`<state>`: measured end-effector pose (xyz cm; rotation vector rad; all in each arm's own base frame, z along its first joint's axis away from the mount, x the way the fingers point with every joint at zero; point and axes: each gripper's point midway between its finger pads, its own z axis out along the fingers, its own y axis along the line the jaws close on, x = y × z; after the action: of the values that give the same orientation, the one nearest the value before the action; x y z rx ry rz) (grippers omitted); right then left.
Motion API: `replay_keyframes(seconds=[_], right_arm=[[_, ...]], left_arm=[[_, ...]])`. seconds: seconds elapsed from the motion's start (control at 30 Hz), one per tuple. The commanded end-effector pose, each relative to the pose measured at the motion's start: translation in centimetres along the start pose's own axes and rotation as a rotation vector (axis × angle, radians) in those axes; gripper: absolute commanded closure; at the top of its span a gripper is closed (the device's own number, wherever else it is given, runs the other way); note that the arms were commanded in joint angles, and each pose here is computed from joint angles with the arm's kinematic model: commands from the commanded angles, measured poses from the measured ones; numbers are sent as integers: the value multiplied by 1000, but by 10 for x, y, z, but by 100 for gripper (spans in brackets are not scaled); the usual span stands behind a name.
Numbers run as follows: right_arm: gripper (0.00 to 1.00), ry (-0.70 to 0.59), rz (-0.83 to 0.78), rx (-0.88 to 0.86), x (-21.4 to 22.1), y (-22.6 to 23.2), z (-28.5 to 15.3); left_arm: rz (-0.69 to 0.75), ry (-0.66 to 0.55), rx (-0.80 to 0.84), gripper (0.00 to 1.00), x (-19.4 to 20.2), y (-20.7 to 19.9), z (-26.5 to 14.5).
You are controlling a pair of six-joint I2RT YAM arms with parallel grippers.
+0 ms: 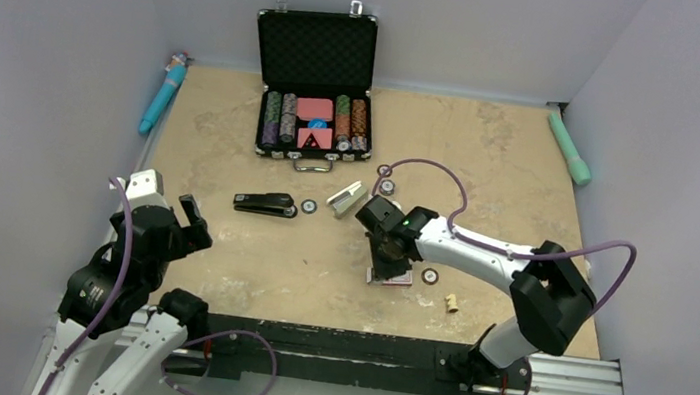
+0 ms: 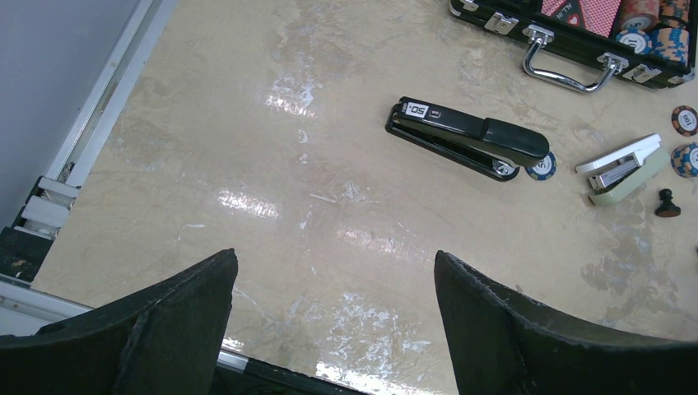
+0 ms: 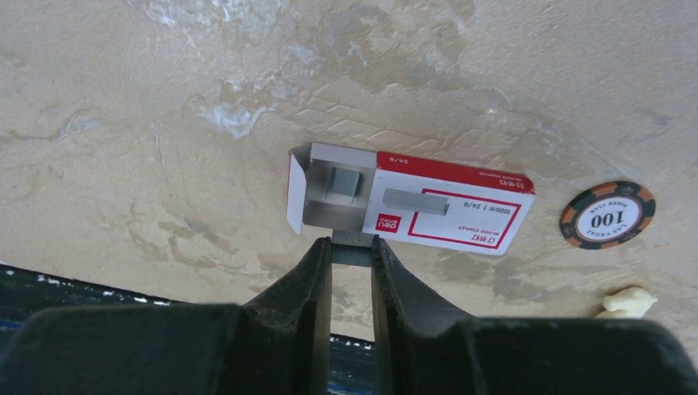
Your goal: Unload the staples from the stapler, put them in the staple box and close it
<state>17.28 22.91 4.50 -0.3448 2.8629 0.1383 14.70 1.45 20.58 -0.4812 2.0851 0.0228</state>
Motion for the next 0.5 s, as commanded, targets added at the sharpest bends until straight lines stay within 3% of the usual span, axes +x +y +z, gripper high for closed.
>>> replay_keyframes(seconds=[0.0,0.47], right_arm=[[100,8,-14,-69,3,13,3],[100,57,-3,-125,28,15,-12]], left_arm=[[-32,-32,-7,8,-8,1,-3],[-39,-37,-15,8,-9,3,-3]])
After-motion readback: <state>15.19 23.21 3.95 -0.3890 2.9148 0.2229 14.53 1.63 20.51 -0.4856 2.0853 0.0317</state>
